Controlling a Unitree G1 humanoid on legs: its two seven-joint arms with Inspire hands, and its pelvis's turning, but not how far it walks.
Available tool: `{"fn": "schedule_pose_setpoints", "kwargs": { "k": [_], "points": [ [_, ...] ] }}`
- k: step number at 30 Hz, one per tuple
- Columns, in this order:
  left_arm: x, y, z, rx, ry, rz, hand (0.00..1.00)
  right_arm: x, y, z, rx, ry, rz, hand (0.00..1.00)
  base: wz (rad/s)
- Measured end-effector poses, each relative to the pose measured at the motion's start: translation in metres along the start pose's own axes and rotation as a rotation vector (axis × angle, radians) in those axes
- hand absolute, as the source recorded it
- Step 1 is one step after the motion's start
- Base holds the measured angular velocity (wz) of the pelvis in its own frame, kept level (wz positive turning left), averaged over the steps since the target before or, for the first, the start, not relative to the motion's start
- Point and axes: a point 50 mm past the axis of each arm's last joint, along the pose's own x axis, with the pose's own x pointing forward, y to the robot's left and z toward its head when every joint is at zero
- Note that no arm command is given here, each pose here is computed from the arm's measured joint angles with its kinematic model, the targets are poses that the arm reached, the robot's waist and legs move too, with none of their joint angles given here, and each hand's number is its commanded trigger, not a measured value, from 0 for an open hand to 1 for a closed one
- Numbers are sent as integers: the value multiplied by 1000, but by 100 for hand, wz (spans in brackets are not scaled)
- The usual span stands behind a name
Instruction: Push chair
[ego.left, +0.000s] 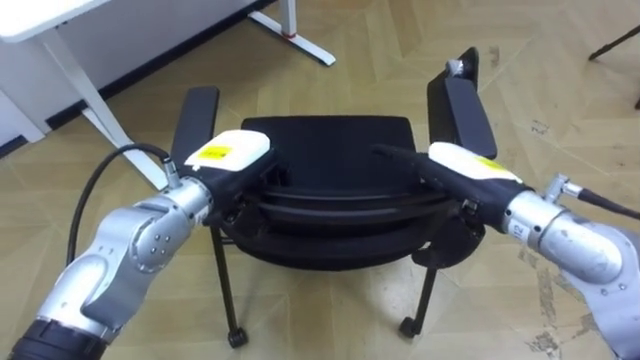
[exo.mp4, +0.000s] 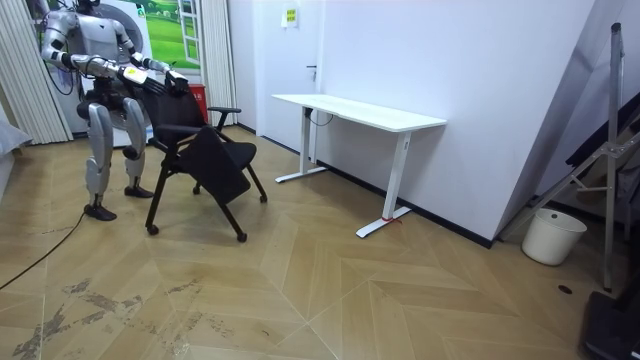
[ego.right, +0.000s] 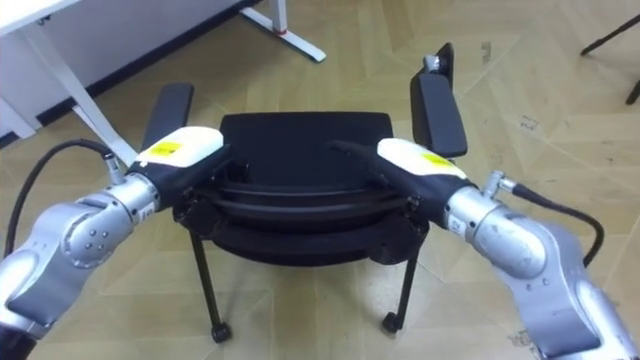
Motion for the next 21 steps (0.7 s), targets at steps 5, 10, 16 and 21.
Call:
{"fn": "schedule_pose_setpoints", "kwargs": {
  "k": [5,10,16,21],
  "points": [
    [-4,-2,-3,5,26,-10,100,4,4,-7,48,14,-57,0,14],
    [-3,-3,0,6,12,-11,100,4,6,-14,16,42,-81,0,-4],
    [-3,-3,0,3,14,-9,100,8,7,-18,-43,78,-97,0,-2],
    [-3,-2,1,11,16,-6,100,8,7,-18,-44,79,-99,0,1]
  ]
}}
